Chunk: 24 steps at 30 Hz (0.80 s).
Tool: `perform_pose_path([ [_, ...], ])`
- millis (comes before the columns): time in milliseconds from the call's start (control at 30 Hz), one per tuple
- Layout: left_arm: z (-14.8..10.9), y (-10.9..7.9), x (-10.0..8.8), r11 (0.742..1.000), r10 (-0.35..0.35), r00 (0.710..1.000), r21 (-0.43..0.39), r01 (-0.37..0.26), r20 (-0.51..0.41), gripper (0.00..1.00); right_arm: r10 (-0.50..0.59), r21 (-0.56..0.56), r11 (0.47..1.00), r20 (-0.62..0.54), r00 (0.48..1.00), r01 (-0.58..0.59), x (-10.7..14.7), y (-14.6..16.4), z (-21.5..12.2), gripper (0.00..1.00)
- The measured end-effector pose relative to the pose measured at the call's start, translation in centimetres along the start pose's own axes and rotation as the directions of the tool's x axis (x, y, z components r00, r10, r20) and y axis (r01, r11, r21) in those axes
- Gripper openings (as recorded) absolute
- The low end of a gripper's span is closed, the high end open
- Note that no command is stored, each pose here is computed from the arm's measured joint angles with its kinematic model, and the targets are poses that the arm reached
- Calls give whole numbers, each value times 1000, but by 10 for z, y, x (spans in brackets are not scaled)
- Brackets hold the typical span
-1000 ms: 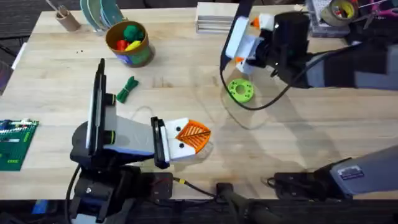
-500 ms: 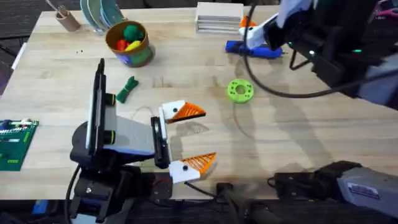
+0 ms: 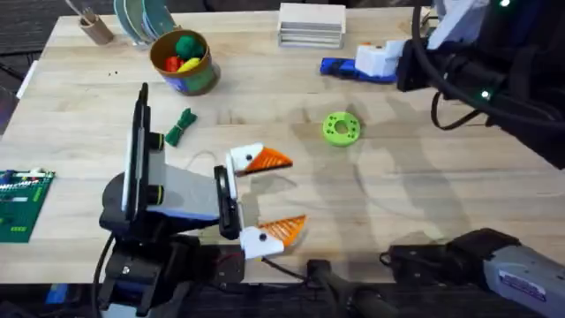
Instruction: Pick up the gripper from the table and insert it into the empty holder that is missing its gripper. Then pick up a screw, insert it into the mounting hole, and use the screwdriver to tighten it. Finally, clean up the table by picking up the vegetable and placing it into the bucket.
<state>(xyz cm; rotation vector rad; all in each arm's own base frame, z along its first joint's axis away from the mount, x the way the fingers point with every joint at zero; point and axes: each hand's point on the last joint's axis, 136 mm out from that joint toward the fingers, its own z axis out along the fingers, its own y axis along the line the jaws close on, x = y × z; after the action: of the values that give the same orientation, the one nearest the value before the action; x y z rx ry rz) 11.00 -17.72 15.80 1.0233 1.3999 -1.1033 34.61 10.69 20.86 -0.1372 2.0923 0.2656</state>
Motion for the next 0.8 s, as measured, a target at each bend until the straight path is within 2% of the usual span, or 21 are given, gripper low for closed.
perform_pose_path([
  [33, 0, 0, 0, 1000, -2, 1000, 0, 2, 0, 976, 16, 4, 1000, -24, 1000, -15, 6, -1, 0, 993],
  [67, 0, 0, 0, 1000, -2, 1000, 0, 2, 0, 987, 28, 9, 1000, -44, 999, -27, 11, -2, 0, 993],
  [200, 0, 0, 0, 1000, -2, 1000, -1, 2, 0, 993, 57, 21, 998, -92, 994, -55, 23, -4, -1, 994],
  [300, 0, 6, -1, 999, 9, 1000, -32, -9, 3, 992, 68, 27, 998, -114, 991, -65, 28, -5, -2, 993],
  [433, -1, 19, -15, 989, 95, 995, -116, -91, 32, 991, 72, 30, 997, -125, 990, -69, 31, -5, -2, 994],
  [467, -2, 24, -18, 985, 99, 995, -147, -92, 35, 992, 72, 30, 997, -125, 990, -69, 31, -5, -2, 994],
  [533, -6, 36, -20, 973, 63, 998, -226, -55, 28, 991, 72, 30, 997, -126, 989, -69, 31, -5, -2, 992],
  [633, -15, 51, -30, 936, 0, 1000, -353, 5, 14, 990, 72, 31, 997, -127, 989, -69, 32, -5, -2, 992],
  [700, -25, 60, -42, 892, -45, 999, -451, 41, 3, 990, 72, 31, 997, -126, 989, -69, 31, -5, -2, 992],
  [800, -46, 73, -58, 793, -126, 992, -603, 87, -23, 990, 72, 31, 997, -126, 989, -69, 32, -5, -2, 992],
])
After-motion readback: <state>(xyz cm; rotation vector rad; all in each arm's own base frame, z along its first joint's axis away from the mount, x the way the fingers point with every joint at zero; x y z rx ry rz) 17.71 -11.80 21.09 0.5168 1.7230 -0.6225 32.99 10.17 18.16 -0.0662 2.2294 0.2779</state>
